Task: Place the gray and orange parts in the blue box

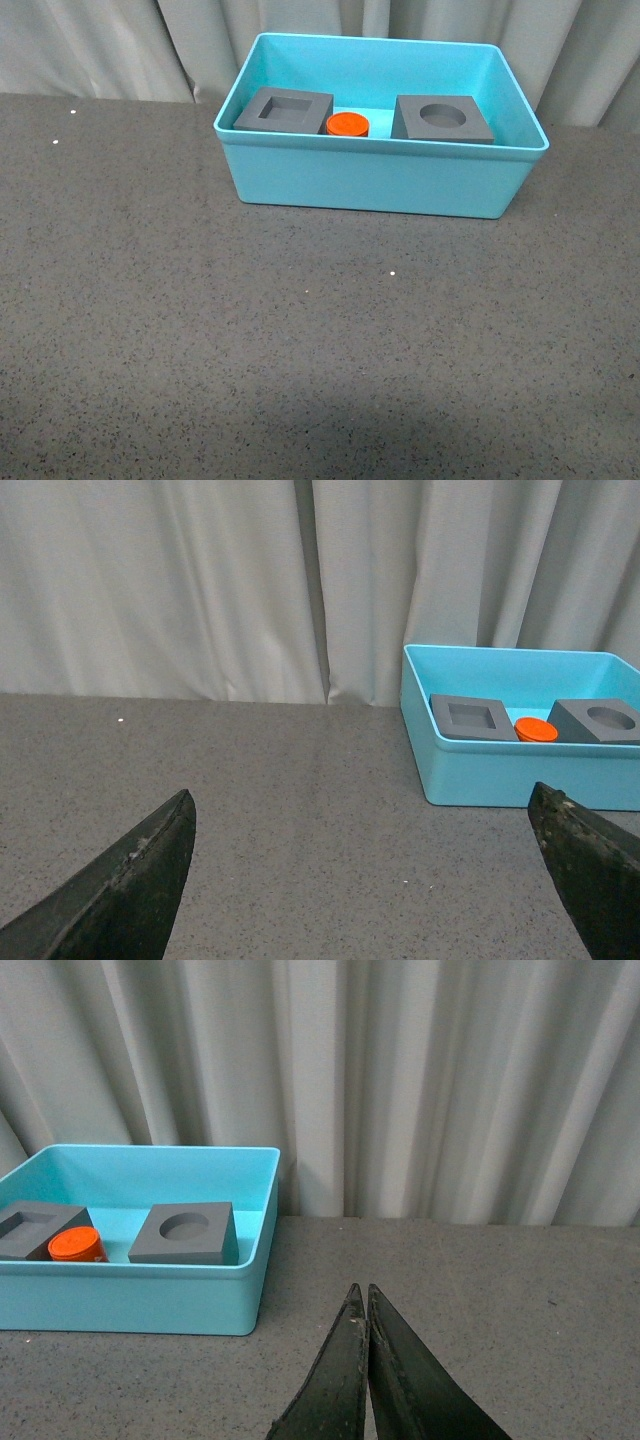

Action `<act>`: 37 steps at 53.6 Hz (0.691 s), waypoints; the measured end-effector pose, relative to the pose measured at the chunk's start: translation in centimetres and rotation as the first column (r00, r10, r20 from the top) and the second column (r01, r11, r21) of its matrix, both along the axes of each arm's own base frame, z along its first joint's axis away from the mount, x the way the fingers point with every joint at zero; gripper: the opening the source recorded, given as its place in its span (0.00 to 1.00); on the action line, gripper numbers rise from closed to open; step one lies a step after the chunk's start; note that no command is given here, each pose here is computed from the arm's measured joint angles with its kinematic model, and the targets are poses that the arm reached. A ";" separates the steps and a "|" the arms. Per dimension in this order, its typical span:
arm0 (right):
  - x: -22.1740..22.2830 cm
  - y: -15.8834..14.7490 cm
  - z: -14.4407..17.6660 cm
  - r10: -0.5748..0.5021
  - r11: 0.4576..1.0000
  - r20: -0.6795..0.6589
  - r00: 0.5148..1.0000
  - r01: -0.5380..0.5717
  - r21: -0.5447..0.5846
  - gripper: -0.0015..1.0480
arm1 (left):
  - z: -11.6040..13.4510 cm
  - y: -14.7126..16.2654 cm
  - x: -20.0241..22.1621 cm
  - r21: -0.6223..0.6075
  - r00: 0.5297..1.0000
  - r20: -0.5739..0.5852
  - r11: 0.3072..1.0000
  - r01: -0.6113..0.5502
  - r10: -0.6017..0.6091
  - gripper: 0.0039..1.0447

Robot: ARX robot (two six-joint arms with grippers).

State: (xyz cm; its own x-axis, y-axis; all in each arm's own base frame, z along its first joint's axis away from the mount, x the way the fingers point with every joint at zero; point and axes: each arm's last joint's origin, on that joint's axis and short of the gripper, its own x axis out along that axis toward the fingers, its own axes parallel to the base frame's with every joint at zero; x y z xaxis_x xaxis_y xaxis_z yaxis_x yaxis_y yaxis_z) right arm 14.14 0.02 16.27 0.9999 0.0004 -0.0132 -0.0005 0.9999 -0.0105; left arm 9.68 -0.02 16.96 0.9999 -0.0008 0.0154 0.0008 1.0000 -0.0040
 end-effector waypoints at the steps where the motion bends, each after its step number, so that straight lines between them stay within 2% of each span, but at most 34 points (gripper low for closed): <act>1: -0.1 0.0 0.0 0.000 1.000 0.001 1.000 0.000 0.000 0.01 | 0.0 0.0 0.0 0.000 1.000 0.000 1.000 0.000 0.000 0.94; 37: -2.7 0.0 0.6 0.000 1.000 0.022 1.000 0.000 0.000 0.01 | 0.0 0.0 0.0 0.000 1.000 0.000 1.000 0.000 0.000 0.94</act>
State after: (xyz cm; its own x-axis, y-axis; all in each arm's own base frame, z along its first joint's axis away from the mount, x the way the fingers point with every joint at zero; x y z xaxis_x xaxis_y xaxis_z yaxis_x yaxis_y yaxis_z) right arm 11.44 0.02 16.83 1.0000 0.0008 0.0086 -0.0007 0.9999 -0.0105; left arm 9.68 -0.02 16.96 0.9999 -0.0008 0.0154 0.0008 1.0000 -0.0040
